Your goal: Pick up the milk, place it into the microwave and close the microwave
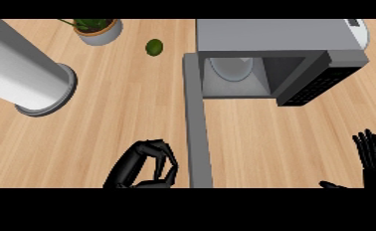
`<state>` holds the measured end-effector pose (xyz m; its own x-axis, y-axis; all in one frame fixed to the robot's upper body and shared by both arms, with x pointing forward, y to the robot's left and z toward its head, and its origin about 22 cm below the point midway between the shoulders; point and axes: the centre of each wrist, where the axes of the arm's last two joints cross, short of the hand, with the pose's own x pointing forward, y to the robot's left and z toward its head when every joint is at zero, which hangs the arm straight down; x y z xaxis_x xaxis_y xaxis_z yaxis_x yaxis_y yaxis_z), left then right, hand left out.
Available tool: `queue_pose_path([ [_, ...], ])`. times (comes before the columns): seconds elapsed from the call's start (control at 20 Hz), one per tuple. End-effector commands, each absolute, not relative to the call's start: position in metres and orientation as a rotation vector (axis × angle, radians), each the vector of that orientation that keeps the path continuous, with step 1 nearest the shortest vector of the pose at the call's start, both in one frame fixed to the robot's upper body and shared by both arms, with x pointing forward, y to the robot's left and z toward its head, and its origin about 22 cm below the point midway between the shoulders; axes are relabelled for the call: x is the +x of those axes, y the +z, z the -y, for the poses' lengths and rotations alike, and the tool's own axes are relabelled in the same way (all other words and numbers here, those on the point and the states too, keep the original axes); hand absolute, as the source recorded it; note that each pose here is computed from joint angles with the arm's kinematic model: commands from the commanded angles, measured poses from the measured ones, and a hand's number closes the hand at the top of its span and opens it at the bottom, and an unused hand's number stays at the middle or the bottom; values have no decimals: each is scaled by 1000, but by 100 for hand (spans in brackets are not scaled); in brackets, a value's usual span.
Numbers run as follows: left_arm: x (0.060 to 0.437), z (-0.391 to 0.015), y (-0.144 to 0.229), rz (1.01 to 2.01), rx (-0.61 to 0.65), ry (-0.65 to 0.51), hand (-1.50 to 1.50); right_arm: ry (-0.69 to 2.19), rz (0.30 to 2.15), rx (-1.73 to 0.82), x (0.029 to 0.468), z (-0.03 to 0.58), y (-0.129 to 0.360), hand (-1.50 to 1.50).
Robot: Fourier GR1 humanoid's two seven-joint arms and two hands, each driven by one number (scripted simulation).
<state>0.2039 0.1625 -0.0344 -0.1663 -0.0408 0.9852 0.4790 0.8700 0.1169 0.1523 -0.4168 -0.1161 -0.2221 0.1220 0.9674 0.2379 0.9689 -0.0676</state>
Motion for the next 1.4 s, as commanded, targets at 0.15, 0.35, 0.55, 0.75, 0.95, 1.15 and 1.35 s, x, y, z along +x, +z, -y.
queue_pose_path([
  [0.15, 226, -120, -42, 1443, -455, -800, 150, -104, 1833, -201, 137, 444, -101, -150],
  [0.35, 229, -92, -58, 1294, -495, -945, 150, -96, 1862, -184, 154, 435, -98, -150],
  [0.55, 210, -69, -78, 1352, -525, -1000, 150, -85, 1887, -164, 149, 454, -90, -150],
  [0.75, 201, -46, -78, 1426, -556, -967, 150, -72, 1951, -99, 164, 430, -87, -150],
  [0.95, 206, -33, -70, 1507, -574, -889, 150, -23, 1961, -15, 173, 429, -76, -150],
  [1.15, 207, -21, -61, 1504, -554, -854, -150, 7, 1977, -14, 184, 430, -61, -150],
  [1.35, 220, -13, -45, 1546, -512, -796, -150, 31, 2010, 41, 200, 428, -40, -150],
])
